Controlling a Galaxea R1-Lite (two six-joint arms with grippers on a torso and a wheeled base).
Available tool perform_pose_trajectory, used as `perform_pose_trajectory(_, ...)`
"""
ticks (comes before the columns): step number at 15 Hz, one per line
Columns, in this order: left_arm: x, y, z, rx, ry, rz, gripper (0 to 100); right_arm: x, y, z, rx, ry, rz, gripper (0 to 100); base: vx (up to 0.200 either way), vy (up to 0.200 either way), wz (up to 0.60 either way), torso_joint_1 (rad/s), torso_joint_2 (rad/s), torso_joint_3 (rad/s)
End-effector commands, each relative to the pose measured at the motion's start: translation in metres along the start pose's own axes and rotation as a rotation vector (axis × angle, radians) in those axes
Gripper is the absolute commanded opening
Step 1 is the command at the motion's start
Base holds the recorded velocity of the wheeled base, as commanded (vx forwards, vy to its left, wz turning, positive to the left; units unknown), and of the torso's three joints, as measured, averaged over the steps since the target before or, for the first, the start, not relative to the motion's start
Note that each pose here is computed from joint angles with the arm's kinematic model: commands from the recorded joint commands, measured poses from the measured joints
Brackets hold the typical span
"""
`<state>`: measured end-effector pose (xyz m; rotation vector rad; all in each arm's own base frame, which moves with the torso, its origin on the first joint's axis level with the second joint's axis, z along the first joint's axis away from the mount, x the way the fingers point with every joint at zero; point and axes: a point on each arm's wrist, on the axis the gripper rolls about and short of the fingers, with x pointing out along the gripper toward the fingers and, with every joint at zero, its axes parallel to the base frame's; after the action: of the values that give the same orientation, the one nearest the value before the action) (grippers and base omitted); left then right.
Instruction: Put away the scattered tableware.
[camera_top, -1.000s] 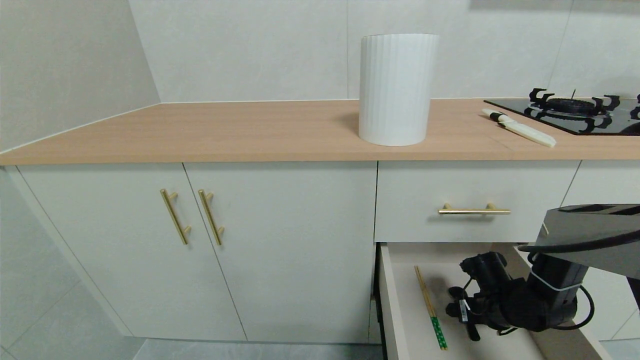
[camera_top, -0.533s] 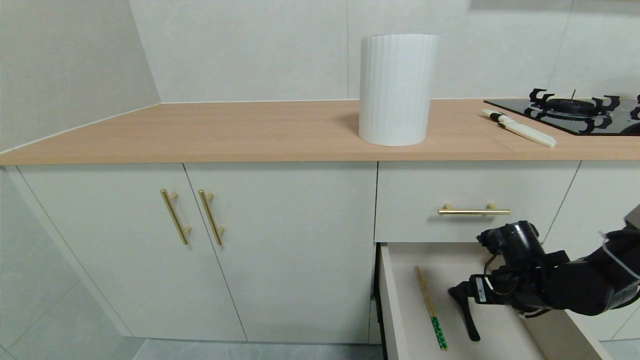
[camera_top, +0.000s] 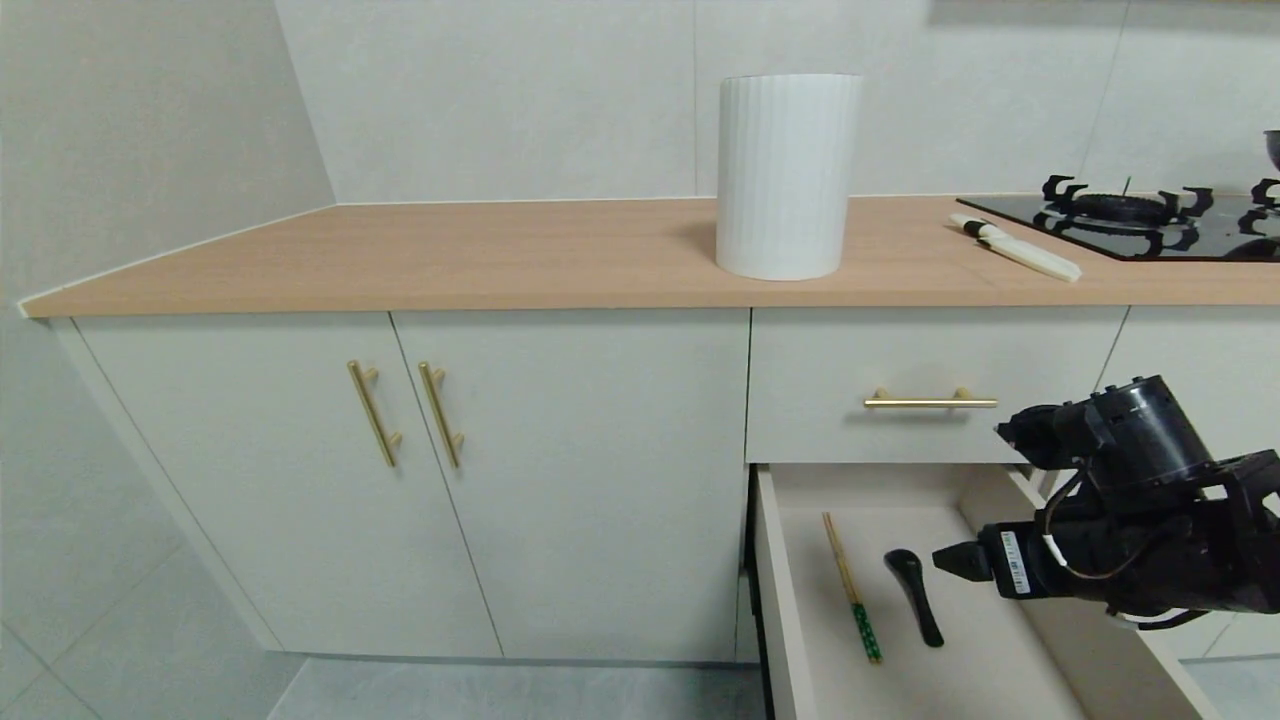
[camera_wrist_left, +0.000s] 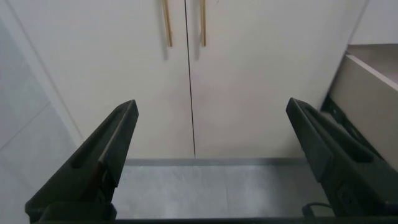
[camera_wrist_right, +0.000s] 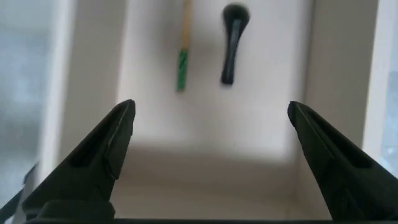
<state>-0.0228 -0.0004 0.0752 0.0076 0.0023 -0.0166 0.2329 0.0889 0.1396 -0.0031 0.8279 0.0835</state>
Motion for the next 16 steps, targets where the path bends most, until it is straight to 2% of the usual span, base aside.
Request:
perform_pose_trajectory(1, 0.000, 0.000, 0.000, 0.000, 0.001, 0.000, 100, -0.014, -0.001, 0.003, 0.004, -0.045, 0.016, 100, -0.200, 0.000, 0.00, -0.002, 0.00, 0.007)
perform_pose_trajectory(4, 0.000, 0.000, 0.000, 0.000, -0.001, 0.000, 100, -0.017, 0.004, -0.006, -0.034, 0.023, 0.038, 100, -0.200, 0.000, 0.00, 0.004, 0.00, 0.002)
perform_pose_trajectory(6, 0.000, 0.000, 0.000, 0.000, 0.001, 0.000, 100, -0.020, 0.004, -0.014, -0.098, 0.094, 0.056, 100, 0.000, 0.000, 0.00, 0.000, 0.00, 0.000)
perform_pose_trajectory(7, 0.000, 0.000, 0.000, 0.000, 0.001, 0.000, 100, -0.028, 0.003, -0.022, -0.168, 0.168, 0.132, 100, 0.000, 0.000, 0.00, 0.000, 0.00, 0.000)
perform_pose_trajectory(9, 0.000, 0.000, 0.000, -0.002, 0.001, 0.000, 100, -0.039, 0.000, -0.029, -0.231, 0.227, 0.198, 100, 0.000, 0.000, 0.00, 0.000, 0.00, 0.000)
perform_pose_trajectory(11, 0.000, 0.000, 0.000, -0.002, 0.001, 0.000, 100, -0.037, -0.002, -0.040, -0.331, 0.346, 0.211, 100, 0.000, 0.000, 0.00, 0.000, 0.00, 0.000)
perform_pose_trajectory(16, 0.000, 0.000, 0.000, -0.002, 0.001, 0.000, 100, -0.006, 0.004, -0.052, -0.385, 0.508, 0.205, 100, 0.000, 0.000, 0.00, 0.000, 0.00, 0.000)
